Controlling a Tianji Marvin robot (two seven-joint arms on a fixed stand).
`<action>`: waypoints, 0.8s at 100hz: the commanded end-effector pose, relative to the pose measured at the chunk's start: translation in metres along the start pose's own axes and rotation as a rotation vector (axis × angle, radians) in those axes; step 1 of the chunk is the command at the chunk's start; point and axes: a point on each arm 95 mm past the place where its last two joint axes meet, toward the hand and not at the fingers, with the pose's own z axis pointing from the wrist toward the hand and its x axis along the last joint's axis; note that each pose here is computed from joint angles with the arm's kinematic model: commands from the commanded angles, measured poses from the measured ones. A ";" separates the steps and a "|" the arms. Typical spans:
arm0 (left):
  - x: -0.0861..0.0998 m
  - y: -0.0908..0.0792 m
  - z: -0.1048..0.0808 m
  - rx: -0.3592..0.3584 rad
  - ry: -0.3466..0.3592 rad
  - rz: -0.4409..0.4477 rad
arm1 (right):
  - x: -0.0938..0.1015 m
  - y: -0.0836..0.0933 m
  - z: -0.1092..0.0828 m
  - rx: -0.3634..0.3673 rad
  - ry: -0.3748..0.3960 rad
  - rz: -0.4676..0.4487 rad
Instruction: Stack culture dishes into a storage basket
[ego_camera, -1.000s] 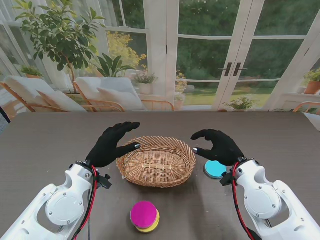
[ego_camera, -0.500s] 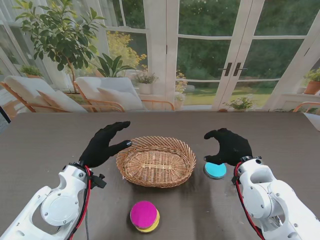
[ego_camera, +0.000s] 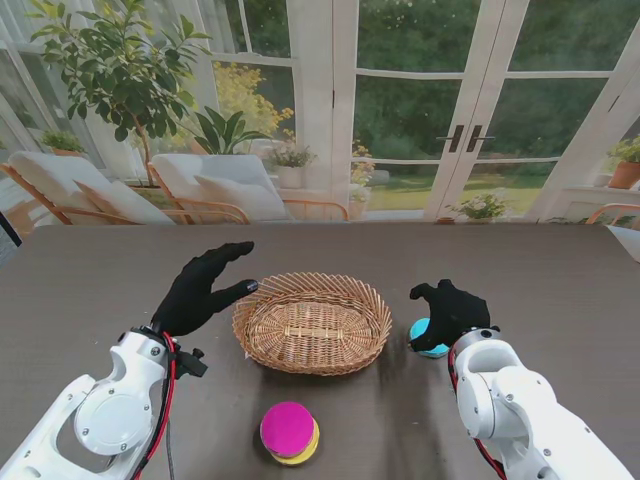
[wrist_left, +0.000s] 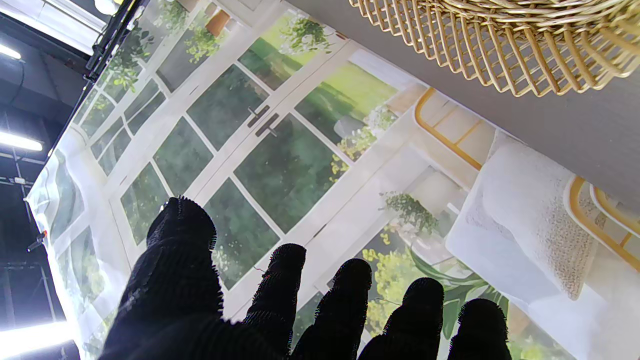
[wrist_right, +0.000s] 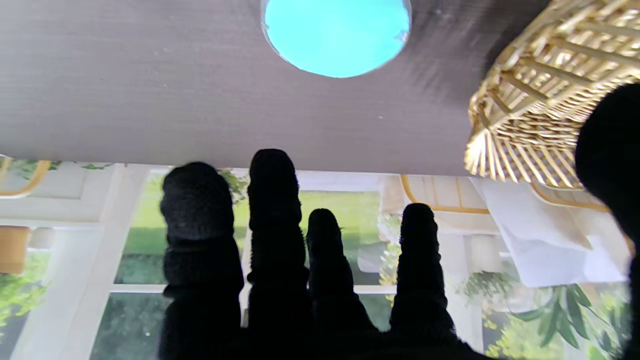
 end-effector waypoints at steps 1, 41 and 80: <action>0.002 0.000 -0.002 -0.010 0.001 -0.001 | 0.004 -0.014 0.004 0.019 -0.030 0.003; 0.003 -0.001 -0.004 -0.017 -0.001 -0.005 | 0.005 -0.044 0.023 0.094 -0.129 -0.033; 0.002 -0.004 -0.007 -0.010 -0.008 0.000 | 0.006 -0.064 0.036 0.145 -0.179 -0.067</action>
